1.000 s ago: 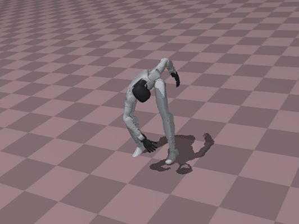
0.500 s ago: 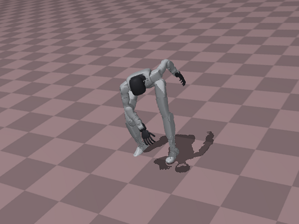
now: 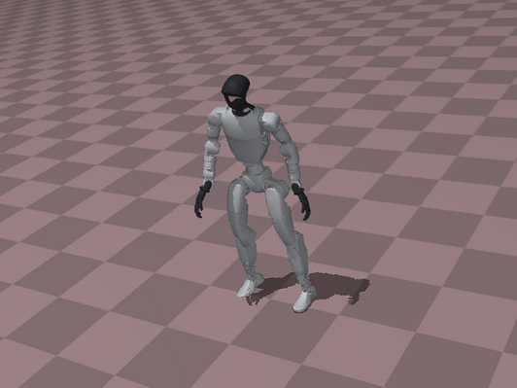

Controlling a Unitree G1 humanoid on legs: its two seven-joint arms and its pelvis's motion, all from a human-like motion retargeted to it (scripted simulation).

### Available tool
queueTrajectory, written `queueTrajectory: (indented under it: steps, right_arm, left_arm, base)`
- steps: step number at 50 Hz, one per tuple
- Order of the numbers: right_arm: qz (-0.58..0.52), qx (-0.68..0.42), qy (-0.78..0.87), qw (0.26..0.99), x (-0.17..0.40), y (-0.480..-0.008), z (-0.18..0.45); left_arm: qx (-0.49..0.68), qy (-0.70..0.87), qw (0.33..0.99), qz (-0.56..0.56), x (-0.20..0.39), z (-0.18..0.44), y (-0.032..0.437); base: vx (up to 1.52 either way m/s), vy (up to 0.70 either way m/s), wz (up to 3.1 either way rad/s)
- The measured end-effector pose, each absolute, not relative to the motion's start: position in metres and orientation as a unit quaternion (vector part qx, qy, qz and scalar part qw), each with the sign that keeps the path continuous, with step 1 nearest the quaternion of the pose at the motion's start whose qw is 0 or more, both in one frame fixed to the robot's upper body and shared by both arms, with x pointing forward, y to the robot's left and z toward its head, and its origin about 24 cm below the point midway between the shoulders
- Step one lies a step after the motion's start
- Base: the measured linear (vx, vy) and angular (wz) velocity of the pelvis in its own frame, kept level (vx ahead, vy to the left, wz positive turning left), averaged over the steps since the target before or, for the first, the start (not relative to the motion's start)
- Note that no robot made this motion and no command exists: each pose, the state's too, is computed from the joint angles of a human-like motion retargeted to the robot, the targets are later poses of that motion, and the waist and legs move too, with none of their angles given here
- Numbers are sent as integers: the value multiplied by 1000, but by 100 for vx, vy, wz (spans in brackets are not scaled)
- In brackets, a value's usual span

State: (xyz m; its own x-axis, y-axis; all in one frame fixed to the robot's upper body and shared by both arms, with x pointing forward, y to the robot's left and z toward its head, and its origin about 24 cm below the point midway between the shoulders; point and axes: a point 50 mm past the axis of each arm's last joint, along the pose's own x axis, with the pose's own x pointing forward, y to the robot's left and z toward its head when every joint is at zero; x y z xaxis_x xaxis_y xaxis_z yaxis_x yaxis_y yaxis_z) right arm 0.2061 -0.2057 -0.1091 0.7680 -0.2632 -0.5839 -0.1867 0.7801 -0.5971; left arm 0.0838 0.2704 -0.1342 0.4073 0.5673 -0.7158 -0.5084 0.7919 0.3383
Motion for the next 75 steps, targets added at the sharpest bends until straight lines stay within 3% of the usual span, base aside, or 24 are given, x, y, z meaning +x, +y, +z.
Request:
queueTrajectory:
  steps: [15, 27, 38, 46, 57, 68, 75]
  right_arm:
    - [-81, -313, 512, 796, 137, -245, -143]
    - [-99, -247, 606, 750, 62, -252, -162]
    - [-45, -274, 554, 785, 72, -246, -157]
    - [-25, -304, 505, 807, 95, -251, -146]
    - [-57, -278, 368, 885, 147, -256, -106]
    - [-127, -214, 263, 932, 180, -264, -67]
    - [-86, -195, 242, 947, 190, -262, -52]
  left_arm:
    - [98, 443, 860, 236, 139, -135, 248]
    - [44, 466, 853, 232, 119, -143, 241]
    - [33, 525, 806, 271, 70, -159, 230]
    - [0, 479, 827, 293, 76, -148, 231]
    - [-52, 328, 914, 232, 160, -103, 218]
    - [-87, 172, 967, 167, 303, -23, 189]
    - [46, 71, 984, 160, 385, 74, 183]
  base:
    - [9, 6, -54]
    - [1, 0, 2]
    - [0, -1, 1]
    - [0, 0, -2]
    - [-6, -4, -29]
    - [-25, 0, -11]
    - [-33, -10, 20]
